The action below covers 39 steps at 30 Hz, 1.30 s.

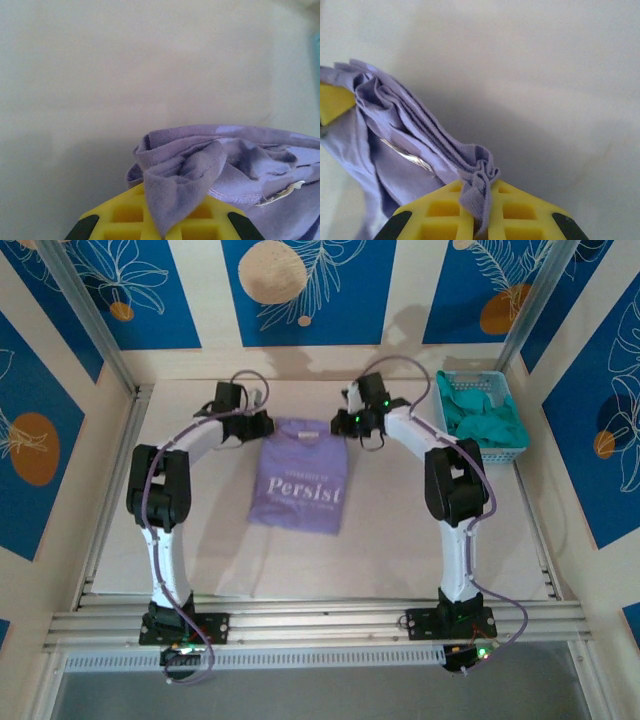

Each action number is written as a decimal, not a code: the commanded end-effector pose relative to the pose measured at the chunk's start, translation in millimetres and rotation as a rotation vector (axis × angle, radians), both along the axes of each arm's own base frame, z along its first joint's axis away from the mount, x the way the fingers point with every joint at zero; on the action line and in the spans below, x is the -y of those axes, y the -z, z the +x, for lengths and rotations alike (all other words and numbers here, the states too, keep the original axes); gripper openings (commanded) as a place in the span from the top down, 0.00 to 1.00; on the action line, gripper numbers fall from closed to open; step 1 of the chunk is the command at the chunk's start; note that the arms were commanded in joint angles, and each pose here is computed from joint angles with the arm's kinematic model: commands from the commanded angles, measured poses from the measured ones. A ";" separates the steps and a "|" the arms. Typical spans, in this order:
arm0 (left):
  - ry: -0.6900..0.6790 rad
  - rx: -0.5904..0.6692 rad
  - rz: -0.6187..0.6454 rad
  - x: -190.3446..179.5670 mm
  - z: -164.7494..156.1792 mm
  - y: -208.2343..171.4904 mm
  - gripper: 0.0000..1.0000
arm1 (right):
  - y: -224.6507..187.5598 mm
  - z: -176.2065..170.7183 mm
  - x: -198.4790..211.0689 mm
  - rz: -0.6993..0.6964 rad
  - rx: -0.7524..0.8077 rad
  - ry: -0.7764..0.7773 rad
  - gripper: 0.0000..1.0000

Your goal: Fold the inside-out t-shirt

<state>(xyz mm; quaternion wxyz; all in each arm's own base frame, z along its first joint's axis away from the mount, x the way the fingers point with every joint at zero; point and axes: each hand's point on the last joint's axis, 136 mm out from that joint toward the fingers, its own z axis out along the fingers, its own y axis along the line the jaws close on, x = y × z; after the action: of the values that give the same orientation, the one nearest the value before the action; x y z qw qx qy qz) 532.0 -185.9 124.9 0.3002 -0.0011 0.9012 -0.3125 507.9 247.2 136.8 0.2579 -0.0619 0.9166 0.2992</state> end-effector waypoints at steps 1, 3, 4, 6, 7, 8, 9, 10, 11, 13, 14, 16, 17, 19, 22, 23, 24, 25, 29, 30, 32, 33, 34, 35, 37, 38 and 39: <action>-0.031 0.325 -0.102 -2.2 39.4 -129.7 1.00 | -108.4 35.2 15.1 0.053 0.264 -0.012 1.00; -0.034 0.405 -0.128 -1.1 42.5 -166.3 1.00 | -145.7 41.3 17.8 0.067 0.345 -0.022 1.00; -0.028 0.440 -0.144 0.0 41.1 -181.8 1.00 | -161.1 40.5 17.6 0.069 0.382 -0.035 1.00; -0.005 0.484 -0.169 3.3 33.1 -197.8 1.00 | -179.7 33.6 15.8 0.065 0.436 -0.056 1.00; 0.007 0.497 -0.181 5.3 27.2 -199.2 1.00 | -181.7 27.6 13.9 0.067 0.449 -0.068 1.00; 0.023 0.505 -0.196 8.2 19.1 -196.4 1.00 | -177.7 20.9 12.8 0.071 0.454 -0.080 1.00; 0.033 0.501 -0.207 10.1 11.5 -188.6 1.00 | -173.9 13.7 11.2 0.078 0.457 -0.091 1.00; 0.046 0.503 -0.219 12.3 2.7 -179.8 1.00 | -165.6 4.2 8.2 0.079 0.455 -0.105 1.00; 0.051 0.490 -0.227 13.5 -6.9 -165.6 1.00 | -153.4 -5.8 5.8 0.078 0.446 -0.120 1.00; 0.062 0.457 -0.246 14.2 -27.6 -139.2 1.00 | -131.0 -25.8 2.6 0.083 0.412 -0.141 1.00; 0.064 0.429 -0.253 13.8 -41.1 -122.4 1.00 | -120.6 -37.6 0.5 0.091 0.390 -0.150 1.00; 0.064 0.385 -0.269 12.2 -70.2 -93.3 1.00 | -95.7 -63.2 -3.1 0.102 0.332 -0.172 1.00; 0.051 0.351 -0.276 10.1 -86.7 -75.5 1.00 | -83.6 -77.9 -5.1 0.104 0.299 -0.180 1.00; 0.048 0.299 -0.301 7.7 -118.2 -51.0 1.00 | -61.5 -106.4 -7.9 0.104 0.225 -0.191 1.00; 0.037 0.242 -0.340 4.5 -156.4 -34.9 1.00 | -36.0 -146.0 -9.4 0.073 0.136 -0.195 1.00; 0.040 0.232 -0.345 5.0 -165.4 -32.7 1.00 | -31.3 -156.4 -10.7 0.068 0.116 -0.200 1.00; 0.043 0.220 -0.346 5.2 -170.9 -30.7 1.00 | -27.9 -162.9 -10.9 0.060 0.100 -0.200 1.00; 0.046 0.213 -0.344 5.0 -173.4 -30.4 1.00 | -25.1 -167.0 -11.5 0.049 0.090 -0.197 1.00; 0.028 0.208 -0.277 2.5 -157.7 -26.8 1.00 | -11.7 -159.0 -6.8 -0.003 0.053 -0.163 1.00; 0.023 0.209 -0.250 1.7 -150.7 -24.3 1.00 | -7.0 -153.2 -3.6 -0.021 0.039 -0.146 1.00; 0.028 0.212 -0.208 3.4 -133.5 -21.9 1.00 | 4.0 -138.0 5.3 -0.051 0.001 -0.100 1.00; 0.027 0.209 -0.192 4.0 -125.4 -18.9 1.00 | 8.8 -130.4 9.0 -0.054 -0.018 -0.082 1.00; 0.023 0.206 -0.173 4.6 -115.0 -17.5 0.99 | 14.0 -121.8 13.3 -0.053 -0.042 -0.063 1.00; 0.026 0.201 -0.149 5.9 -105.2 -14.9 0.98 | 19.7 -112.3 16.2 -0.056 -0.057 -0.050 1.00; 0.009 0.172 -0.098 4.5 -85.6 -2.9 0.94 | 34.2 -94.9 22.2 -0.082 -0.093 -0.020 1.00; 0.016 0.164 -0.080 6.5 -75.0 3.0 0.93 | 43.2 -85.4 25.0 -0.092 -0.116 -0.007 1.00; 0.012 0.147 -0.067 7.7 -66.7 11.0 0.91 | 51.9 -77.1 28.7 -0.106 -0.137 0.012 0.99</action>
<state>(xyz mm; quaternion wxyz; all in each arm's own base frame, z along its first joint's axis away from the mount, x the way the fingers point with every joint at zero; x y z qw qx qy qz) 446.5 -196.4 134.4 0.3729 0.0090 0.8431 -0.3873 419.4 232.8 109.2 0.2289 -0.0833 0.9286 0.2799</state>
